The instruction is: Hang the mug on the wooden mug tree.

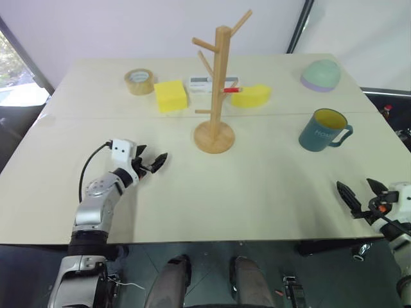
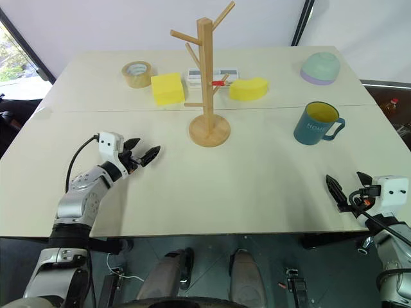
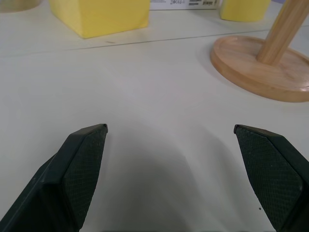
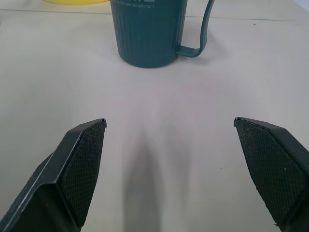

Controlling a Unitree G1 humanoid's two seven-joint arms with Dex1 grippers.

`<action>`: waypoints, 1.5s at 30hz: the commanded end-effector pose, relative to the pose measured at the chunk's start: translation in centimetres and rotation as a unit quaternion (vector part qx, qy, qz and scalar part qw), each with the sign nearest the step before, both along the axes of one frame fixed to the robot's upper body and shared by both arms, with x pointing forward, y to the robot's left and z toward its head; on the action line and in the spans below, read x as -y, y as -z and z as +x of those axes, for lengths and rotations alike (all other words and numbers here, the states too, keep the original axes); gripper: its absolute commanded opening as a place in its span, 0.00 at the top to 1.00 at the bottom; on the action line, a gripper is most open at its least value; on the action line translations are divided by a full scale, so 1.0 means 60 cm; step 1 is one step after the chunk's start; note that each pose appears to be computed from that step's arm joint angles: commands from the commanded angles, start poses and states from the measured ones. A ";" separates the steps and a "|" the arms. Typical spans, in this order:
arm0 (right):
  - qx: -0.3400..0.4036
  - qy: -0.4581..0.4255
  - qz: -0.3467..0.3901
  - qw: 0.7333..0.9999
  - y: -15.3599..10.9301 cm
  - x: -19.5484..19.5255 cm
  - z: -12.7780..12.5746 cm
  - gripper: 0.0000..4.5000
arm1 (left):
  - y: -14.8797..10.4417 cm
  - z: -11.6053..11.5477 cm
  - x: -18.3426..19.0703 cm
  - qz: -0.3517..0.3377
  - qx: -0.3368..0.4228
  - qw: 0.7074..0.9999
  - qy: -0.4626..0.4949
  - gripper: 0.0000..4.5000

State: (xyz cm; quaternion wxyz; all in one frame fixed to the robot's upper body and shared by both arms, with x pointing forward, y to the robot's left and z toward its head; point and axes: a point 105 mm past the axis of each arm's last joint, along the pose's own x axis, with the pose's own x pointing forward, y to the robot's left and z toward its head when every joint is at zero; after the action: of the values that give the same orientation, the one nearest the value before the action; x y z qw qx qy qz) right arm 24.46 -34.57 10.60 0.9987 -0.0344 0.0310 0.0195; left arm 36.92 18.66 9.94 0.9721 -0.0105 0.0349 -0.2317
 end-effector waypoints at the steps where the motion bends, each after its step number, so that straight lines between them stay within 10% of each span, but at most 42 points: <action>1: 0.027 0.003 -0.008 1.000 -0.025 -0.001 -0.001 0.02 | -0.020 0.003 0.005 0.002 0.026 1.000 0.009 0.00; 12: 0.024 0.018 -0.011 0.999 -0.028 -0.006 0.026 0.02 | -0.050 -0.037 0.067 -0.022 0.061 0.991 0.121 0.00; 25: 0.045 0.096 -0.038 0.994 -0.051 0.004 0.119 0.02 | -0.122 -0.180 0.267 -0.023 0.095 0.884 0.457 0.00; 45: 0.031 0.142 -0.042 0.989 -0.057 0.051 0.230 0.02 | -0.136 -0.180 0.270 -0.007 0.112 0.881 0.459 0.00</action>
State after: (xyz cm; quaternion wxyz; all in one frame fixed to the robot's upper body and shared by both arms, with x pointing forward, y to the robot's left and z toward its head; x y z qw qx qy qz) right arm 38.16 -36.90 12.25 0.9908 -0.0568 0.0306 -0.1187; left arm 26.52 2.43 17.17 0.7572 0.0209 -0.0560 -0.6504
